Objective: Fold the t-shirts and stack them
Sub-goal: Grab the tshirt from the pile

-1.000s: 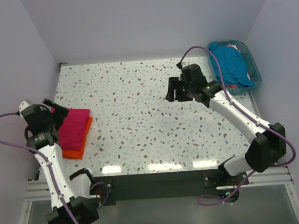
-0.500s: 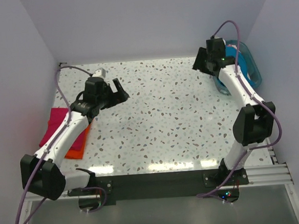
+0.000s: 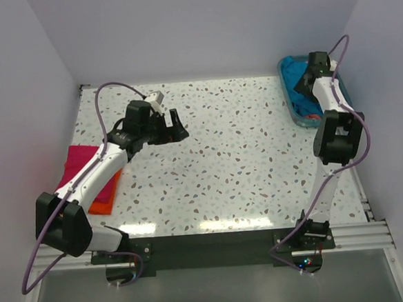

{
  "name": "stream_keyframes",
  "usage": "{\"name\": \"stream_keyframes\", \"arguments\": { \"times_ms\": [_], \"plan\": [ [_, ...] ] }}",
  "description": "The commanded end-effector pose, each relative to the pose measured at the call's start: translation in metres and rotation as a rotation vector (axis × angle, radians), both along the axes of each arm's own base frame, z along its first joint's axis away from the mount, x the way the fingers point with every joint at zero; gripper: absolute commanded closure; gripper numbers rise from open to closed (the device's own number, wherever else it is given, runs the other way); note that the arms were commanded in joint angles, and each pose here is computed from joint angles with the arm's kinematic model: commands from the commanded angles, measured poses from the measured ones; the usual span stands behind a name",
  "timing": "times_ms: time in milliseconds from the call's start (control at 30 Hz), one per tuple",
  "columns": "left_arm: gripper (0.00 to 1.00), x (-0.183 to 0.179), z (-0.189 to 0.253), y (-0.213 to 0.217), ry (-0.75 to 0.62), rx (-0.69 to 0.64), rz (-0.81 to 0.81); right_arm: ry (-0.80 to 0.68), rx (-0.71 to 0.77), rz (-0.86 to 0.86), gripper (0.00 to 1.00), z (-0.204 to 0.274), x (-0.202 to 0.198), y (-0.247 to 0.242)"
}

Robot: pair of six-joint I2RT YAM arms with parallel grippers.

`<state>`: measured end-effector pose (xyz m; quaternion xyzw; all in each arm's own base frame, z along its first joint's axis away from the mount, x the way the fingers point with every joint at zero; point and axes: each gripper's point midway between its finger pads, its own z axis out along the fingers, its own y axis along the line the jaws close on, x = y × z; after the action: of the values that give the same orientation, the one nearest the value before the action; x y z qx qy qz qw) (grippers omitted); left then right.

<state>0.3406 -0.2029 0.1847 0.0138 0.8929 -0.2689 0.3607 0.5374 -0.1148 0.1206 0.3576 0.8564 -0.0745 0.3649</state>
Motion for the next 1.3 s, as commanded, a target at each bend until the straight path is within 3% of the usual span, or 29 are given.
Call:
{"name": "stream_keyframes", "arguments": {
  "times_ms": [0, 200, 267, 300, 500, 933, 1267],
  "plan": [
    [0.00, 0.005, 0.013, -0.013, -0.052, -0.026, -0.088, -0.041, 0.007, -0.043, 0.36, -0.002, 0.026, -0.015],
    [0.00, 0.005, 0.007, -0.017, -0.032, -0.031, -0.110, -0.031, 0.050, -0.047, 0.41, -0.028, 0.038, -0.012],
    [0.00, 0.005, 0.004, -0.018, -0.024, -0.028, -0.115, -0.046, 0.049, -0.053, 0.53, -0.025, 0.039, -0.012],
    [0.00, 0.005, 0.003, -0.018, -0.022, -0.029, -0.117, -0.042, 0.046, -0.058, 0.66, -0.027, 0.035, -0.013],
    [0.00, 0.006, 0.005, -0.020, -0.025, -0.038, -0.126, -0.134, 0.009, -0.071, 1.00, 0.019, 0.033, -0.018],
    [0.02, 0.005, 0.010, -0.020, -0.039, -0.051, -0.117, -0.384, -0.073, -0.024, 1.00, 0.163, 0.014, -0.013],
    [0.02, 0.008, 0.027, -0.018, -0.086, -0.070, -0.090, -0.622, -0.135, 0.154, 1.00, 0.291, -0.011, 0.050]
  ]
}}
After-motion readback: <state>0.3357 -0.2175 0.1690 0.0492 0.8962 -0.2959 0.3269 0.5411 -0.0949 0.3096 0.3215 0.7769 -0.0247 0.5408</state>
